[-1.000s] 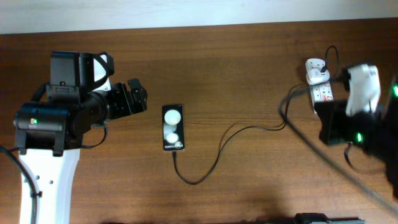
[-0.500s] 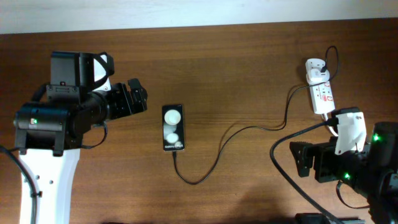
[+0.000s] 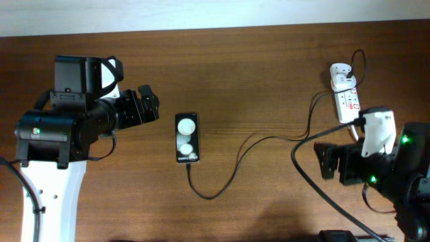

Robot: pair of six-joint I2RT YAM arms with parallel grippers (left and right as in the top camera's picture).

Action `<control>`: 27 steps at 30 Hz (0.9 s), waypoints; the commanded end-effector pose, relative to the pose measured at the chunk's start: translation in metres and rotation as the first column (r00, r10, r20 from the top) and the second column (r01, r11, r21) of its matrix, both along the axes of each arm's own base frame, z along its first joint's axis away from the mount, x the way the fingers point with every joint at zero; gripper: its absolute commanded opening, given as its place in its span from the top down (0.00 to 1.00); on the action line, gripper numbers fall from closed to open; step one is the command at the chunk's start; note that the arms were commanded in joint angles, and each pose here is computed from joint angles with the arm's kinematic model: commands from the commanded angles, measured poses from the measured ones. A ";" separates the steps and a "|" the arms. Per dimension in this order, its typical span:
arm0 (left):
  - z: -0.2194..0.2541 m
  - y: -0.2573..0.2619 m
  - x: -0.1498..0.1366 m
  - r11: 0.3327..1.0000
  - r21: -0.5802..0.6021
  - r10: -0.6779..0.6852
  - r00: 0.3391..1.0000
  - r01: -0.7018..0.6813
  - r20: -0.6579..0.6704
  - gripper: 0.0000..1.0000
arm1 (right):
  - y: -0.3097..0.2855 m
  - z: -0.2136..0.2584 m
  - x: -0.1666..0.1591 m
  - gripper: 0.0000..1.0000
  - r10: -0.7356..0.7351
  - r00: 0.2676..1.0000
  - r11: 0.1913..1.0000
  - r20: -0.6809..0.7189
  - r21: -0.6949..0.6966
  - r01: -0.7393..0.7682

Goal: Plug charger to phone and switch on socket

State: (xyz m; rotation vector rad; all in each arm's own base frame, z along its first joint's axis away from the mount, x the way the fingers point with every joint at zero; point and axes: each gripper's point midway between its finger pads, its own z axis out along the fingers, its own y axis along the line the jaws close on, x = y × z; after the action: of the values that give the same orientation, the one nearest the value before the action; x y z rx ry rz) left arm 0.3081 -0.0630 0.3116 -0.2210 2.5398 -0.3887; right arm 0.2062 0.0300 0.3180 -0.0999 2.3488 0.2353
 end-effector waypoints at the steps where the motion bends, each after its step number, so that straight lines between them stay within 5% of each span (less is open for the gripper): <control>1: 0.004 0.002 0.000 1.000 -0.001 0.014 1.000 -0.014 0.013 0.01 | -0.001 0.011 0.012 0.01 0.007 0.990 1.000 0.144 -0.024 -0.003; 5: 0.004 0.002 0.000 1.000 -0.001 0.014 1.000 -0.014 0.013 0.01 | -0.004 0.025 0.030 0.01 0.002 0.907 0.999 0.421 -0.040 0.017; 10: 0.004 0.002 0.000 1.000 -0.001 0.014 1.000 -0.014 0.013 0.01 | -0.011 -0.006 0.029 0.01 -0.025 0.808 0.996 0.589 -0.054 0.070; 27: 0.004 0.002 0.000 1.000 -0.001 0.014 1.000 -0.014 0.013 0.01 | -0.015 -0.112 0.039 0.01 -0.069 0.685 0.989 0.725 -0.042 0.144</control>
State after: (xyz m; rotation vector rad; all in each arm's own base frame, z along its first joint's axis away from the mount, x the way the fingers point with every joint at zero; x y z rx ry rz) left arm 0.3080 -0.0630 0.3116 -0.2211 2.5402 -0.3886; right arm 0.2455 0.0152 0.2140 -0.0880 1.5578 0.0115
